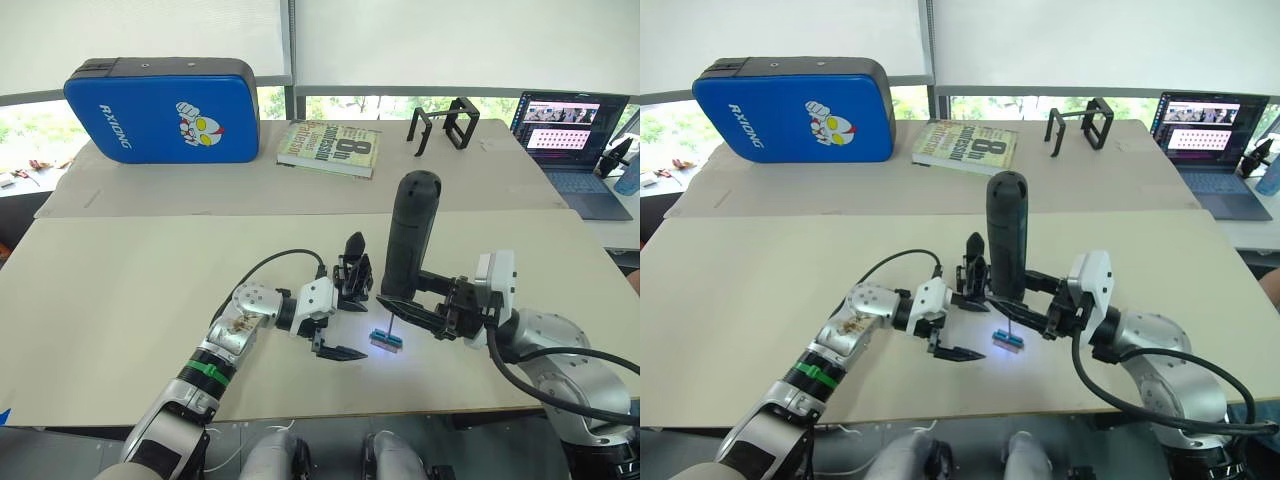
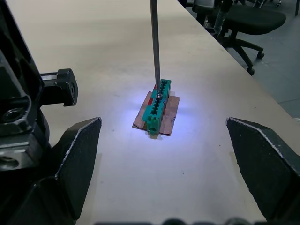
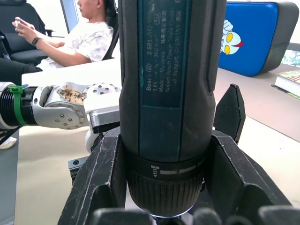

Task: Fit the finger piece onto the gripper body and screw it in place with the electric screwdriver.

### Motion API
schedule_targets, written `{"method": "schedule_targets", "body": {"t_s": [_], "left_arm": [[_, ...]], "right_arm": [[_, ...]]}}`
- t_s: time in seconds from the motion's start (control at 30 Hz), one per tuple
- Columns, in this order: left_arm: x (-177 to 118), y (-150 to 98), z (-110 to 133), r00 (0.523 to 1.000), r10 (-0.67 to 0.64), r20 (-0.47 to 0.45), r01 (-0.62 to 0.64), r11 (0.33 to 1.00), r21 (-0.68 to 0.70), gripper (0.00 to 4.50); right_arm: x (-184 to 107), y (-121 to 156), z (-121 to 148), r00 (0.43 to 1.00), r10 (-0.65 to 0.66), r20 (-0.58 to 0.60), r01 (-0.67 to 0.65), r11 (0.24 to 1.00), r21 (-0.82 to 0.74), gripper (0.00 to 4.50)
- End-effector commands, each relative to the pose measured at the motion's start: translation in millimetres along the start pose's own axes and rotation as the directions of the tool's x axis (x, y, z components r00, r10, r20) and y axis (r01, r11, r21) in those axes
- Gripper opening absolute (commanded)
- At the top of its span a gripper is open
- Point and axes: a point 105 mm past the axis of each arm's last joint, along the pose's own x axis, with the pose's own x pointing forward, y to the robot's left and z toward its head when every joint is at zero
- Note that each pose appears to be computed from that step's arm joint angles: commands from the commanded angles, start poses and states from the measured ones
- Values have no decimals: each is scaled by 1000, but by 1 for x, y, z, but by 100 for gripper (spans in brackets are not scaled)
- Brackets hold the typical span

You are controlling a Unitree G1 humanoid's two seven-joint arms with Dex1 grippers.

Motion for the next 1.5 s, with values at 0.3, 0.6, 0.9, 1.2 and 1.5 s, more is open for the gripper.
{"method": "schedule_targets", "body": {"t_s": [0.3, 0.6, 0.9, 1.2, 1.5], "left_arm": [[2, 3, 13, 1000, -3, 16, 2, 999, 54, 450], [1, 4, 13, 1000, 3, 17, -4, 999, 54, 450], [-1, 6, 13, 1000, 9, 13, -9, 998, 55, 450], [0, 7, 13, 1000, 12, 14, -13, 998, 56, 450], [0, 7, 13, 1000, 13, 16, -14, 998, 56, 450]], "right_arm": [[0, 1, 14, 999, 12, 49, -9, 998, -61, 190], [-1, -1, 9, 999, 7, 38, -5, 999, -53, 190], [2, 3, 13, 998, 22, 53, -19, 998, -56, 190], [2, 3, 13, 999, 30, 45, -27, 998, -64, 190], [1, 2, 12, 999, 47, 22, -44, 992, -121, 190]]}}
